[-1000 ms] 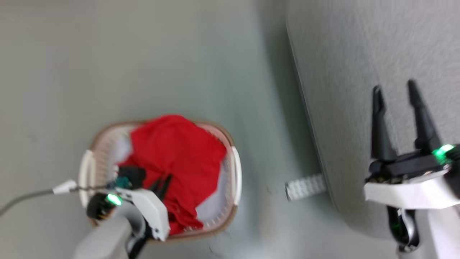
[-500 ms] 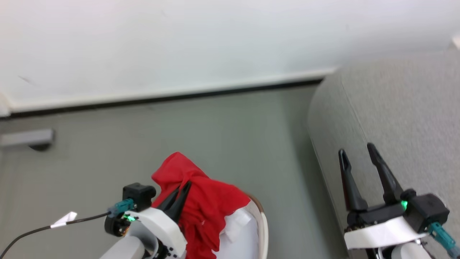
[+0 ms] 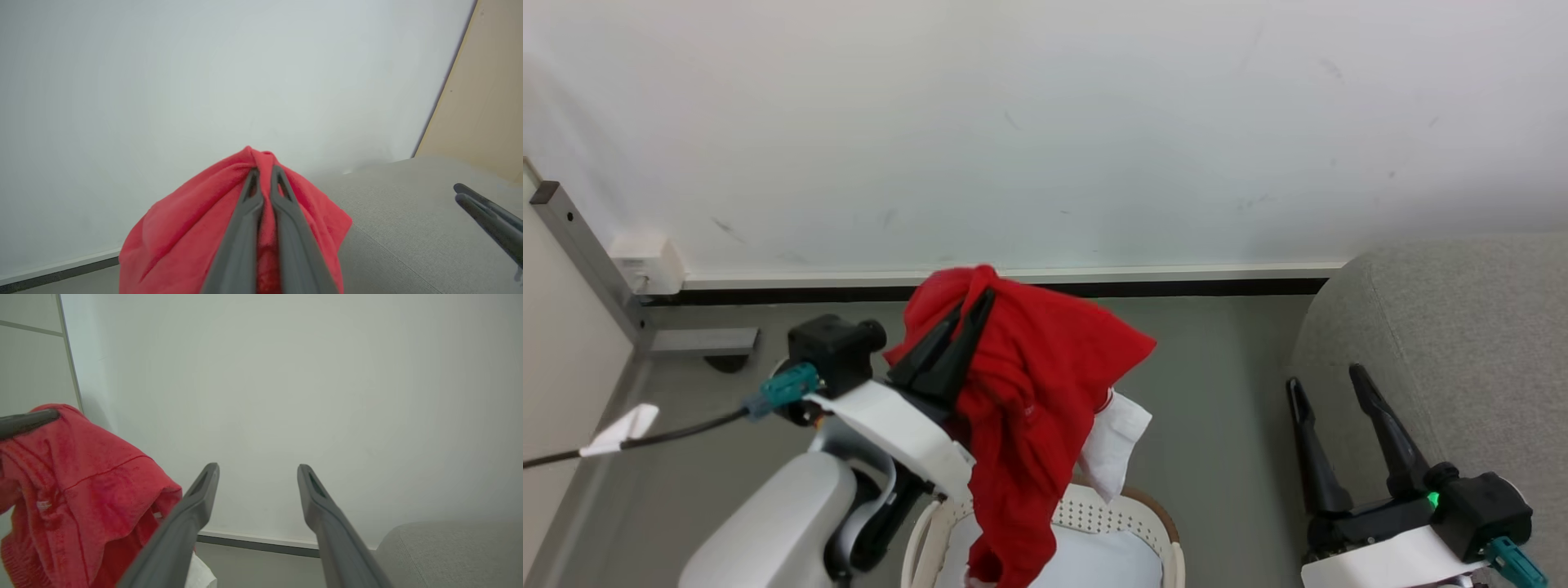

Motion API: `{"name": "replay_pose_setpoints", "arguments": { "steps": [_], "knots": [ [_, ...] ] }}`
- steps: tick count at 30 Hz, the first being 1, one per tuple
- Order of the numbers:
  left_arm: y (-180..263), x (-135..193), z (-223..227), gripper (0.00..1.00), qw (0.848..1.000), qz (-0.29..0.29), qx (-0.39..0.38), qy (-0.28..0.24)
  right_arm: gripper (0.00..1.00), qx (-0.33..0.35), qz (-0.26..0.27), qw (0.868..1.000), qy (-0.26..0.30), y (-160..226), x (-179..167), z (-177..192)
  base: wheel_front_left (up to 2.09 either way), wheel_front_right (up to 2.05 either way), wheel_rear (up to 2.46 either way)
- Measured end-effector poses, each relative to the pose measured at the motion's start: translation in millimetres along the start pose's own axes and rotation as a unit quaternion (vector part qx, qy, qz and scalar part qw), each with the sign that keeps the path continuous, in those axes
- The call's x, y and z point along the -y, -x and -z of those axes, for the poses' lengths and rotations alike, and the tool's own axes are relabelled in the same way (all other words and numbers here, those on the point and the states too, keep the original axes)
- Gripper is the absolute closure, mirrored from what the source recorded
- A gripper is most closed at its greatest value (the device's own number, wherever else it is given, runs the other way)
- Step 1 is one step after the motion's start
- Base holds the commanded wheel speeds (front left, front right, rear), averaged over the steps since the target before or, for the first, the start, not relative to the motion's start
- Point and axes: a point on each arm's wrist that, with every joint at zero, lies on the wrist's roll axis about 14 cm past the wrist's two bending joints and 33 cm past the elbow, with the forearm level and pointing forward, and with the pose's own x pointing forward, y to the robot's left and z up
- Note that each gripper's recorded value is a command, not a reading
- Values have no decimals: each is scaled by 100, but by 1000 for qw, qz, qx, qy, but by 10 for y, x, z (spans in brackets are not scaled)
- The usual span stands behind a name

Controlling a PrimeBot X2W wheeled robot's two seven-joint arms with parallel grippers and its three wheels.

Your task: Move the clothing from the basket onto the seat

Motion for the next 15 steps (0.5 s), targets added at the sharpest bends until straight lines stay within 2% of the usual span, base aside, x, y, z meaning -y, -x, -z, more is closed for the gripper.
{"name": "replay_pose_setpoints", "arguments": {
  "steps": [5,15],
  "knots": [
    [-34,3,-166,100,1000,2,11,-10,0,-5,-12,1000,-7,-7,-82,42,0,0,0],
    [-37,11,-127,100,1000,1,2,-10,0,-24,-41,999,-10,16,-237,150,0,0,0]
  ]
}}
